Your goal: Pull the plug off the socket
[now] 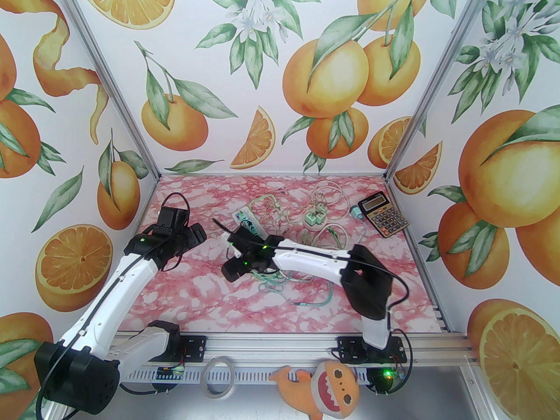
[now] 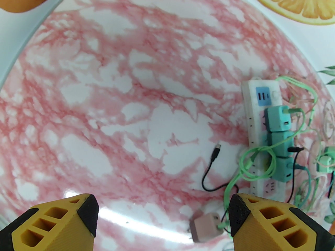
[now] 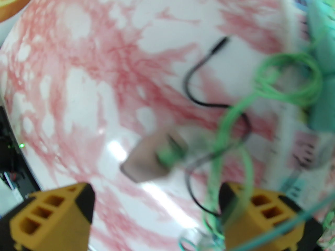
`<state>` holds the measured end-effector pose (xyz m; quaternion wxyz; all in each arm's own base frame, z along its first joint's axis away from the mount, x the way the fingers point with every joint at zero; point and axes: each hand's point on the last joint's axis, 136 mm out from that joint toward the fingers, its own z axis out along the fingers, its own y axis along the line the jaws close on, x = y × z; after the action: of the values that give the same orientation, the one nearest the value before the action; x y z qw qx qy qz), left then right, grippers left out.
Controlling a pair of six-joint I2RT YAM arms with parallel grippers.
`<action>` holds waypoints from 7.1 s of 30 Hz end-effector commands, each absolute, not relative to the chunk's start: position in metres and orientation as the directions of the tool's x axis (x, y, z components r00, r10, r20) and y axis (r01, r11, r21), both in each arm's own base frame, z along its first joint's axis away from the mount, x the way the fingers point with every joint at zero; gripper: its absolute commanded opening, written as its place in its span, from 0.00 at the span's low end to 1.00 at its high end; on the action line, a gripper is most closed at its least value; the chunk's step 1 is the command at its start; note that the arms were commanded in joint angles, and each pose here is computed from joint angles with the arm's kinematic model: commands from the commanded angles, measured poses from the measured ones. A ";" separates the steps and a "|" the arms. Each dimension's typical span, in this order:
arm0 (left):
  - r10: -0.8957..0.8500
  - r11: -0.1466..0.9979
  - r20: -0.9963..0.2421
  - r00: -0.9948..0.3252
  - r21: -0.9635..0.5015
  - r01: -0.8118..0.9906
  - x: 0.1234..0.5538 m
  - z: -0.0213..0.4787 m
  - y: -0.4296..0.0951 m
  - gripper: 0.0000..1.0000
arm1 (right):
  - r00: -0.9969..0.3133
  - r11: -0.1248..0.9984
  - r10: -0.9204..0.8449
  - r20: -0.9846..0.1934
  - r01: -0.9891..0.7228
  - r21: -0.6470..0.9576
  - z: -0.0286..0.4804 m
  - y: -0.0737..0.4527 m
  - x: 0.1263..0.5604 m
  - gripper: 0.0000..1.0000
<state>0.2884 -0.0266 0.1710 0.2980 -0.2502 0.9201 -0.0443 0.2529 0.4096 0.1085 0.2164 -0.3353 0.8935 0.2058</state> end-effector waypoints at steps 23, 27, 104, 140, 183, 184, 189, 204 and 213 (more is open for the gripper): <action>-0.329 0.903 -0.409 -0.851 -0.399 -0.158 0.353 0.124 -0.115 0.84 | -0.754 0.868 -0.145 -0.641 -0.408 0.284 0.171 0.289 0.346 1.00; -0.326 0.898 -0.385 -0.863 -0.411 -0.156 0.361 0.110 -0.123 0.82 | -0.744 0.875 -0.149 -0.651 -0.406 0.265 0.174 0.283 0.355 0.93; -0.471 0.809 -0.257 -0.844 -0.507 -0.297 0.407 0.052 -0.112 0.60 | -0.739 0.772 -0.374 -0.561 -0.583 0.253 0.072 0.430 0.393 0.29; -0.561 0.765 -0.092 -0.822 -0.436 -0.473 0.407 -0.006 -0.089 0.56 | -0.687 0.766 -0.432 -0.584 -0.621 0.164 0.078 0.430 0.393 0.29; -0.514 0.804 -0.260 -0.817 -0.478 -0.354 0.421 0.109 -0.065 0.75 | -0.646 0.800 -0.191 -0.739 -0.539 0.264 0.209 0.375 0.365 0.29; -0.514 0.806 -0.275 -0.812 -0.480 -0.347 0.420 0.118 -0.062 0.78 | -0.639 0.789 -0.205 -0.741 -0.556 0.261 0.210 0.381 0.358 0.29; -0.526 0.814 -0.357 -0.772 -0.475 -0.335 0.408 0.162 -0.043 0.87 | -0.646 0.746 -0.268 -0.715 -0.609 0.271 0.197 0.416 0.325 0.29; -0.488 0.873 -0.560 -0.669 -0.318 -0.371 0.322 0.238 0.003 0.91 | -0.708 0.682 -0.410 -0.575 -0.656 0.322 0.106 0.523 0.246 0.30; -0.486 0.874 -0.589 -0.646 -0.320 -0.365 0.284 0.239 0.004 0.91 | -0.749 0.731 -0.404 -0.525 -0.609 0.307 0.069 0.537 0.240 0.37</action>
<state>0.2958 0.0016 0.2464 0.3603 -0.2400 0.8959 -0.0997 0.2290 0.5321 0.0661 0.2049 -0.3062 0.8980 0.2406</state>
